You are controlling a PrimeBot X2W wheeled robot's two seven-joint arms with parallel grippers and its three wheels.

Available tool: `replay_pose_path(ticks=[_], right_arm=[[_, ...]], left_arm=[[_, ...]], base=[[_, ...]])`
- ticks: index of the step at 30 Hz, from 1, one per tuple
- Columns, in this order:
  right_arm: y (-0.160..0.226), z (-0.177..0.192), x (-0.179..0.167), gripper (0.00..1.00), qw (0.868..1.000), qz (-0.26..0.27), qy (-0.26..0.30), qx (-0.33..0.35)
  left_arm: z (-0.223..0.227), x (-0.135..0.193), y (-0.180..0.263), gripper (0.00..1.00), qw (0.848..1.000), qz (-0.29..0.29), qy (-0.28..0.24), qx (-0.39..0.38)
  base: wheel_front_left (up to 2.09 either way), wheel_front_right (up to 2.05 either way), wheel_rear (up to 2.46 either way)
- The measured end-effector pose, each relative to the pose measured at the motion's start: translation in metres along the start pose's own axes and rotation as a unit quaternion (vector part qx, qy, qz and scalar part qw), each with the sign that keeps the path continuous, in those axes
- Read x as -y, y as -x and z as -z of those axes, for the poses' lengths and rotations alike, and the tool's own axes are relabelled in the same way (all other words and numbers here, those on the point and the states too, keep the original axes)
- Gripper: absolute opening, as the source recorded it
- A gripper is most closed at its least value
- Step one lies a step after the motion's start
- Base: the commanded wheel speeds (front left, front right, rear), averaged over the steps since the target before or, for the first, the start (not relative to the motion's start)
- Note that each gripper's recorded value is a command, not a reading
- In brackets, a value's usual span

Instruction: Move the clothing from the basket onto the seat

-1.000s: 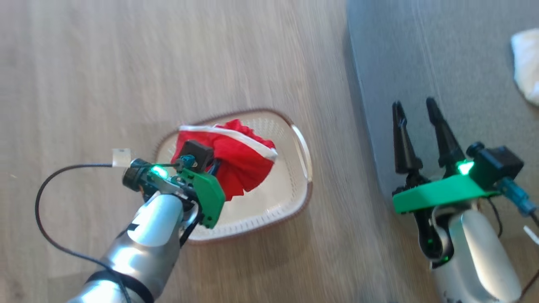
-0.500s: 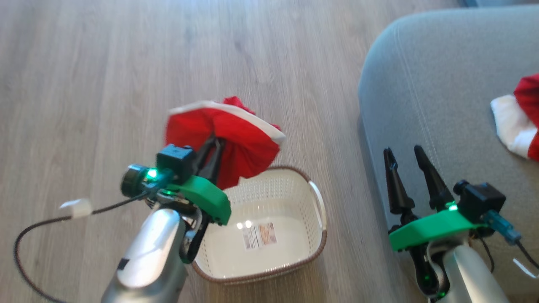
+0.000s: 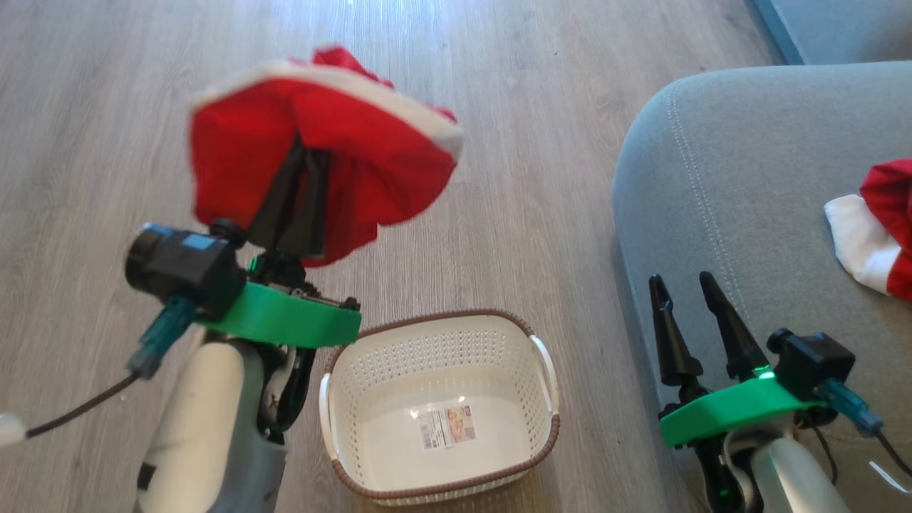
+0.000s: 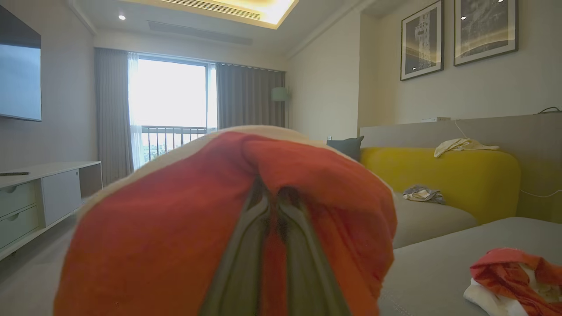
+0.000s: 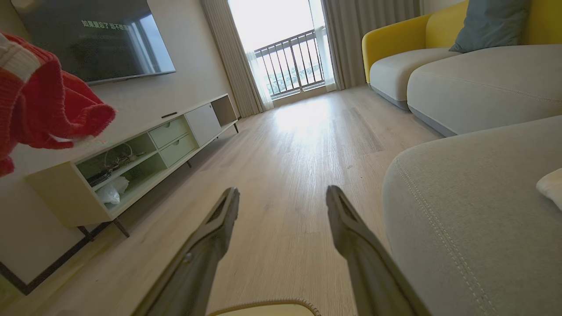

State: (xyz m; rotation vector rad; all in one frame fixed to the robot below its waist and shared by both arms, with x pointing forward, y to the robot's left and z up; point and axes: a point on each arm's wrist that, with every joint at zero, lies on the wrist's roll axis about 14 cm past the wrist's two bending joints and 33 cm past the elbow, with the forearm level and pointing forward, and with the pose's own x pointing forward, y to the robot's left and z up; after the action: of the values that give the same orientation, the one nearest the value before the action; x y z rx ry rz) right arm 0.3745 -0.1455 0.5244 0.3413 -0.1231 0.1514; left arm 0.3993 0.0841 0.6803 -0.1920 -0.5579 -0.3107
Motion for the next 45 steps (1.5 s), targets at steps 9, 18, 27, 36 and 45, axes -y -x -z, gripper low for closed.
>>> replay_pose_path(ticks=[9,18,27,36,45], right_arm=[[-0.003,0.002,0.000,1.00,1.000,-0.001,-0.002,-0.002],[-0.004,0.001,0.001,1.00,1.000,0.001,-0.002,-0.001],[-0.003,0.003,0.005,1.00,1.000,0.008,-0.003,-0.003],[-0.002,0.005,0.010,1.00,1.000,0.015,-0.003,-0.005],[-0.006,-0.005,0.003,1.00,1.000,0.002,-0.003,0.011]], left_arm=[[-0.054,0.011,-0.006,0.00,0.996,0.005,0.023,0.086],[-0.039,0.063,-0.002,0.00,0.991,0.092,0.068,0.062],[-0.024,0.083,0.002,0.00,0.988,0.119,0.087,0.040],[-0.015,0.085,0.000,0.00,0.988,0.119,0.092,0.029],[-0.003,0.075,-0.004,0.00,0.990,0.104,0.091,0.017]], base=[[0.00,0.00,0.00],[0.00,0.00,0.00],[0.00,0.00,0.00],[0.00,0.00,0.00],[0.00,0.00,0.00]])
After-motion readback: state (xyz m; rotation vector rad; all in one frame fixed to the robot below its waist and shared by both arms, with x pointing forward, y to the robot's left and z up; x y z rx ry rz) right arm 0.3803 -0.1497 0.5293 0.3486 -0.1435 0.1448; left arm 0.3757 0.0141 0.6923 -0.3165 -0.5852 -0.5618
